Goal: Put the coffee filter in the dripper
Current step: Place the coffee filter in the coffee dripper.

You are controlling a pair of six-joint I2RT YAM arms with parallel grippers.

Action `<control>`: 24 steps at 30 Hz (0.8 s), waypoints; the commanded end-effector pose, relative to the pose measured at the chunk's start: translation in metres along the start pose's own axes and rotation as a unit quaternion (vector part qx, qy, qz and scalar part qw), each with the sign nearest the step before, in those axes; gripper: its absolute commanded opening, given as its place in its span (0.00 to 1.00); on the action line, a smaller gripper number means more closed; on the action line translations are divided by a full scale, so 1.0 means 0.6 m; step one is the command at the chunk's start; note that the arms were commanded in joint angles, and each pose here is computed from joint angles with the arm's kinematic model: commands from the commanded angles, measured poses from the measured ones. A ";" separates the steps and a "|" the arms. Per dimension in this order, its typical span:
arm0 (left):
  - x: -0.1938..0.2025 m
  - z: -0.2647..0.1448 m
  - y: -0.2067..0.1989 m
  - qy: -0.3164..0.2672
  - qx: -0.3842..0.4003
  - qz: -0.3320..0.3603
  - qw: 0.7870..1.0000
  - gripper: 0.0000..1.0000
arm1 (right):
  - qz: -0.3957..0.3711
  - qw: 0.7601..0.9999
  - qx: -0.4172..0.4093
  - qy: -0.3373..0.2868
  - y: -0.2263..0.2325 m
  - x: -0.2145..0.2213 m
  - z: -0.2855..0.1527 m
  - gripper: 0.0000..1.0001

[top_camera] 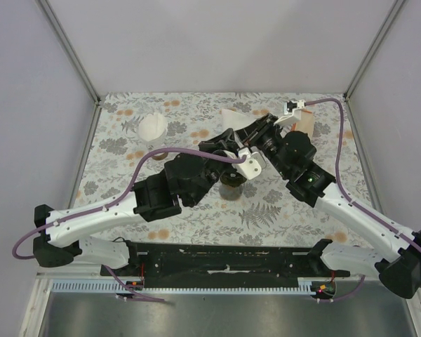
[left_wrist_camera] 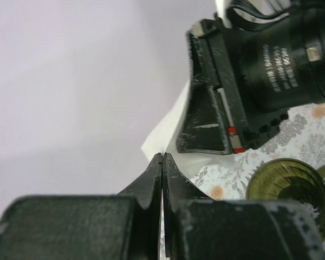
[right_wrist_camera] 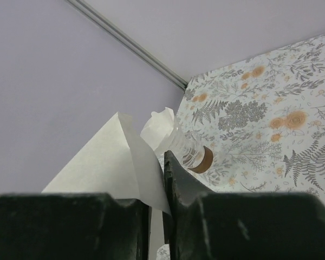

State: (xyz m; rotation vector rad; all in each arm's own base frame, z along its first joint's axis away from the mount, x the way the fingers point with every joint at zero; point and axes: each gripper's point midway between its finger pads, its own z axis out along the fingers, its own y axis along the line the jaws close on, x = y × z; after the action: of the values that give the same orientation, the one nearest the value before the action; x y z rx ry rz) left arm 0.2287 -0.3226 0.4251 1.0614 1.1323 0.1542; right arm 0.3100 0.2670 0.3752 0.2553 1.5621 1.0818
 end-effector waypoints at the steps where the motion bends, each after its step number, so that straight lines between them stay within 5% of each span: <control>1: -0.038 -0.021 0.074 -0.040 -0.065 -0.006 0.997 0.02 | -0.027 0.997 0.068 -0.021 -0.060 -0.006 -0.005 0.18; 4: -0.037 -0.021 0.073 -0.040 -0.065 -0.005 0.997 0.02 | -0.035 0.996 0.082 -0.018 -0.078 0.001 -0.016 0.22; 10: -0.030 -0.019 0.069 -0.030 -0.060 -0.023 0.997 0.02 | -0.083 0.994 0.075 0.002 -0.069 -0.005 -0.029 0.46; 13: -0.011 -0.011 0.071 -0.004 -0.048 -0.059 0.997 0.02 | -0.117 0.991 0.063 0.009 -0.064 -0.009 -0.045 0.42; 19: 0.045 0.015 0.058 0.061 0.013 -0.187 0.980 0.02 | -0.174 0.982 0.056 0.056 -0.069 0.002 -0.081 0.18; 22: 0.058 0.022 0.025 0.079 0.067 -0.220 0.970 0.02 | -0.184 0.978 0.019 0.091 -0.052 0.021 -0.094 0.16; 24: 0.060 0.024 -0.001 0.087 0.103 -0.240 0.961 0.02 | -0.190 0.975 0.010 0.119 -0.049 0.035 -0.101 0.23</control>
State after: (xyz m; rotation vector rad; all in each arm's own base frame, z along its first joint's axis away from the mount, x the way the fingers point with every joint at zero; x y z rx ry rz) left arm 0.2727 -0.2967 0.4208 0.9304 1.4194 -0.0340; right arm 0.2762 0.2323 0.3483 -0.0143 1.6631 0.8400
